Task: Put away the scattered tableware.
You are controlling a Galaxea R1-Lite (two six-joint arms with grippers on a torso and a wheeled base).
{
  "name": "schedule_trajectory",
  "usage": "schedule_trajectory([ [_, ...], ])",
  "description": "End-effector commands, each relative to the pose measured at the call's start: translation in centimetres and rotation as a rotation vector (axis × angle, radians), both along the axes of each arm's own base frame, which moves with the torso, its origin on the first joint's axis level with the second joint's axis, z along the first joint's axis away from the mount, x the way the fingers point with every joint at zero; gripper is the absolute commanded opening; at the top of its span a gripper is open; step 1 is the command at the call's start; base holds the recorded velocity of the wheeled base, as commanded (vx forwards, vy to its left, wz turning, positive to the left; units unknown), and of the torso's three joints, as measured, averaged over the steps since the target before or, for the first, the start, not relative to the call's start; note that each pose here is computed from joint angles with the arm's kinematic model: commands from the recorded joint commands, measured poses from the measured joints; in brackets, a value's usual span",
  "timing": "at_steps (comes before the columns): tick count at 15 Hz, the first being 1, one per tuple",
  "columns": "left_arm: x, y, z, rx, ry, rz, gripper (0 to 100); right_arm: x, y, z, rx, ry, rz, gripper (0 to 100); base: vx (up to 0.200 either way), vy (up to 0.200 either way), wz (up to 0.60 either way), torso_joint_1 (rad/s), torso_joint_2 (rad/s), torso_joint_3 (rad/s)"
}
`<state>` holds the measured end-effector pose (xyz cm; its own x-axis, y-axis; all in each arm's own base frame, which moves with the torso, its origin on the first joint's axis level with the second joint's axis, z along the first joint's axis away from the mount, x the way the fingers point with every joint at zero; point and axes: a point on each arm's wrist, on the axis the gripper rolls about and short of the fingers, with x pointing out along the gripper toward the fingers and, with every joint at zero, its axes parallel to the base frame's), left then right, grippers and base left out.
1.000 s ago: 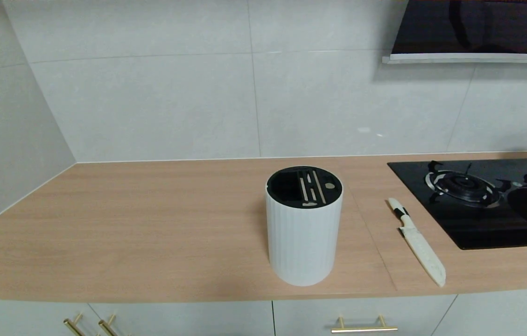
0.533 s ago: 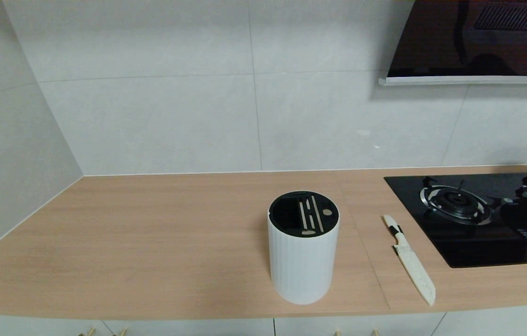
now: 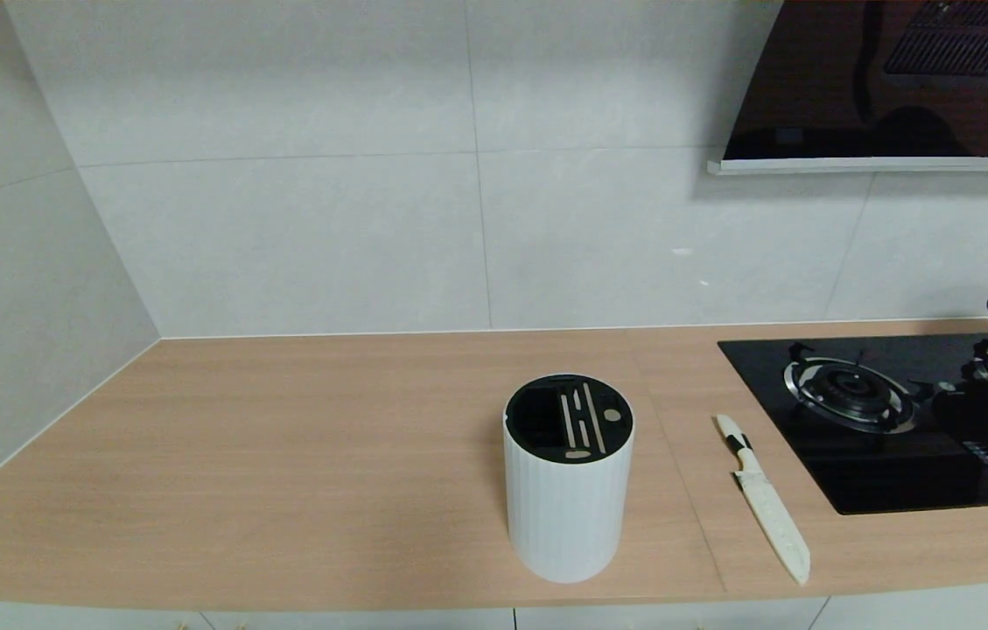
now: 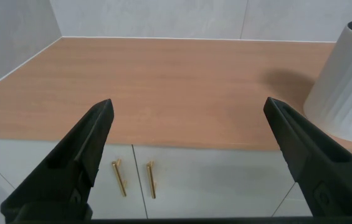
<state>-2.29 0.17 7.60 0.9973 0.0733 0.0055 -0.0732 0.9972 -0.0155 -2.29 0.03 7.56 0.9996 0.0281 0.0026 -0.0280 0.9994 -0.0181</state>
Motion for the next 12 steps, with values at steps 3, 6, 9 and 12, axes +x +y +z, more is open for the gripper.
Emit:
schedule_trajectory([
  [3,0.01,0.00,0.01,0.000,0.001,0.000,100,0.01,0.00,0.01,0.000,0.001,0.001,100,0.000,0.000,0.00,0.000,0.00,0.000],
  [6,0.01,0.00,0.01,0.000,0.001,0.000,100,0.01,0.00,0.01,0.003,0.001,0.000,100,0.000,0.000,0.00,0.000,0.00,0.000],
  [9,0.01,0.00,0.01,0.000,0.001,0.000,100,0.01,0.00,0.01,0.003,0.001,0.000,100,0.000,0.000,0.00,0.000,0.00,0.000],
  [12,0.01,0.00,0.01,0.000,0.001,0.000,100,0.01,-0.02,0.01,0.001,0.001,-0.008,100,0.000,0.000,0.00,0.000,0.00,0.000],
])
